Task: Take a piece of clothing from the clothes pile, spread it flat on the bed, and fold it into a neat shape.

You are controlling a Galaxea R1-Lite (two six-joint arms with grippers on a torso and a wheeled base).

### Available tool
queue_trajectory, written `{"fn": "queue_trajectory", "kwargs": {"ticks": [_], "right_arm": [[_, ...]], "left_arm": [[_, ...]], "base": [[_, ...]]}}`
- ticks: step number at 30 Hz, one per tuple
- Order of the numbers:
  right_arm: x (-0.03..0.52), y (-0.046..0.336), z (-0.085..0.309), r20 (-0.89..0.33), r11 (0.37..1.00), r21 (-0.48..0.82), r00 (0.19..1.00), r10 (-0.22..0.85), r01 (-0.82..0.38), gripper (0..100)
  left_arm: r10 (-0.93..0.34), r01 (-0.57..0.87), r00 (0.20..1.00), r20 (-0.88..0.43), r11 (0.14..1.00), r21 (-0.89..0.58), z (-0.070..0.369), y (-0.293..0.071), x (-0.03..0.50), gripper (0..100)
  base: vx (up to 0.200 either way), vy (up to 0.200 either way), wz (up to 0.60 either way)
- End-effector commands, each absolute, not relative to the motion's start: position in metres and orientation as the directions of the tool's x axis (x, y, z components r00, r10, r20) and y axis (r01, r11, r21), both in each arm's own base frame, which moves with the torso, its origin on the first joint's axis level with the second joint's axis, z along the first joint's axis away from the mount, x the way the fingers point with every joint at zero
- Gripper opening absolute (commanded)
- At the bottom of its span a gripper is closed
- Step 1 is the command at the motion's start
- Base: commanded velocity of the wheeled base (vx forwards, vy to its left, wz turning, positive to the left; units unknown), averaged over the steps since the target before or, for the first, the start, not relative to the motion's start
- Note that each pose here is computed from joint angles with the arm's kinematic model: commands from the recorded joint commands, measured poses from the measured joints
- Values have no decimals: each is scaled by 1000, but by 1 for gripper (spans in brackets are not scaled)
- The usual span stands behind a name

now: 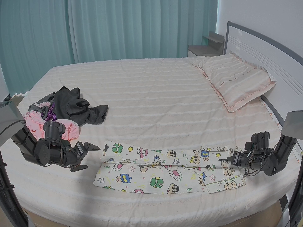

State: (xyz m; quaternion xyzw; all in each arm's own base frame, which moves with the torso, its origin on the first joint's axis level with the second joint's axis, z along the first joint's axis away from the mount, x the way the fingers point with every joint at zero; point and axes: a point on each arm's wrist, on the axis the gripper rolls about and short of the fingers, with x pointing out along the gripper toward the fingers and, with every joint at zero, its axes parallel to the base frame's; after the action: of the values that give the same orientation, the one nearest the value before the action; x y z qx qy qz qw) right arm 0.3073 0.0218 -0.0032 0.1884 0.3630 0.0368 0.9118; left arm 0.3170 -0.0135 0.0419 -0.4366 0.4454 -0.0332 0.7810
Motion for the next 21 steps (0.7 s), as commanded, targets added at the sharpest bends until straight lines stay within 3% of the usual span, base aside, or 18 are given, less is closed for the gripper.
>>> {"fn": "queue_trajectory", "kwargs": {"ticks": [1, 8, 21], "right_arm": [[309, 18, -5, -647, 925, 371, 737, 194, 81, 0], [318, -3, 5, -605, 916, 383, 781, 153, 118, 0], [302, 6, 0, -637, 911, 406, 738, 221, 77, 0]], "left_arm": [[-443, -337, 597, -669, 618, -710, 41, -15, 317, 100], [-452, -330, 574, -683, 636, -698, 36, -26, 317, 100], [-442, -301, 565, -696, 675, -673, 28, -50, 332, 100]], "base": [[0, 0, 0], [0, 0, 0], [0, 0, 0]]}}
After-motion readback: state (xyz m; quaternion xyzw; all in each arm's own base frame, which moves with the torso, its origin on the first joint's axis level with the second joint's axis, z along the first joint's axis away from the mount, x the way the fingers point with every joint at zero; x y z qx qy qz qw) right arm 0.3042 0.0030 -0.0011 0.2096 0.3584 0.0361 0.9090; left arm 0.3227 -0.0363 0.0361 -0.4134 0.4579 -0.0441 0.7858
